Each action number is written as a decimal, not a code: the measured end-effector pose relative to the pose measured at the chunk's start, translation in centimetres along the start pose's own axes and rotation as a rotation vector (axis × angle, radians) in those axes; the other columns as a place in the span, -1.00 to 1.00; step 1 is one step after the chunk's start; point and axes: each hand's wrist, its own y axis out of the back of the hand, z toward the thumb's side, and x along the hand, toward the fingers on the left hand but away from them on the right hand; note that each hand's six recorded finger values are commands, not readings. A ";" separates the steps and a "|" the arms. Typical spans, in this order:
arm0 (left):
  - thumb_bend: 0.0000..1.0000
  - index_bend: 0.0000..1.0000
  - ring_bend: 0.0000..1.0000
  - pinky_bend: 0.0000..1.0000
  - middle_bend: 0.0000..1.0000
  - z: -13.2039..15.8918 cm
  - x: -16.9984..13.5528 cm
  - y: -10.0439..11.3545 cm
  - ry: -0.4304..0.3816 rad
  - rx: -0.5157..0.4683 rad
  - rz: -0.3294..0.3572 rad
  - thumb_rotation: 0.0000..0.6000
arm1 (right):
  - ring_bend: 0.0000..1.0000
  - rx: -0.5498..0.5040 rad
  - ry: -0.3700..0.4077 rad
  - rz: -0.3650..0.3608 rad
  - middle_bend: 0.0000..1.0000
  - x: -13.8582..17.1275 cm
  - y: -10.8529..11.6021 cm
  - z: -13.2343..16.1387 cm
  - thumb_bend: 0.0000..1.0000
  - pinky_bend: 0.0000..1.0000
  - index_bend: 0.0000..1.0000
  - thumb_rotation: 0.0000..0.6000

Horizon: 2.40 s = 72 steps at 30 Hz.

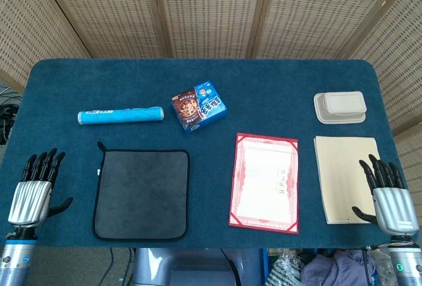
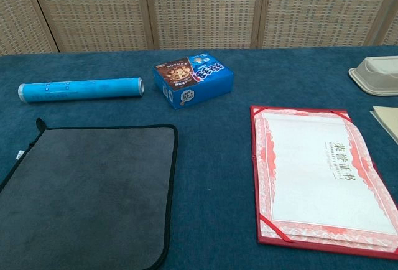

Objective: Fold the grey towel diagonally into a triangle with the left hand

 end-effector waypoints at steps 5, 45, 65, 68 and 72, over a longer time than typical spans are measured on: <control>-0.63 -1.00 -1.00 -1.00 -1.00 -2.8 0.1 0.5 0.011 -0.022 -0.002 1.00 | -1.00 -0.001 0.001 0.000 -1.00 0.0 0.0 0.0 -1.00 -1.00 -1.00 1.00; -0.61 -1.00 -1.00 -1.00 -1.00 -3.9 -0.2 0.9 -0.034 -0.014 -0.019 1.00 | -1.00 0.009 0.000 0.028 -1.00 0.0 -0.6 0.2 -1.00 -1.00 -1.00 1.00; -0.60 -0.26 -1.00 -1.00 -1.00 -0.1 -5.0 -5.9 -0.259 0.036 -0.229 1.00 | -1.00 -0.011 -0.001 0.017 -1.00 0.0 -0.3 0.2 -1.00 -1.00 -1.00 1.00; -0.60 -0.26 -1.00 -1.00 -1.00 0.2 -5.2 -6.6 -0.273 0.056 -0.240 1.00 | -1.00 -0.012 -0.002 0.017 -1.00 0.0 -0.4 0.2 -1.00 -1.00 -1.00 1.00; -0.60 -0.26 -1.00 -1.00 -1.00 0.5 -5.6 -8.3 -0.290 0.083 -0.273 1.00 | -1.00 -0.015 -0.004 0.015 -1.00 0.0 -0.4 0.1 -1.00 -1.00 -1.00 1.00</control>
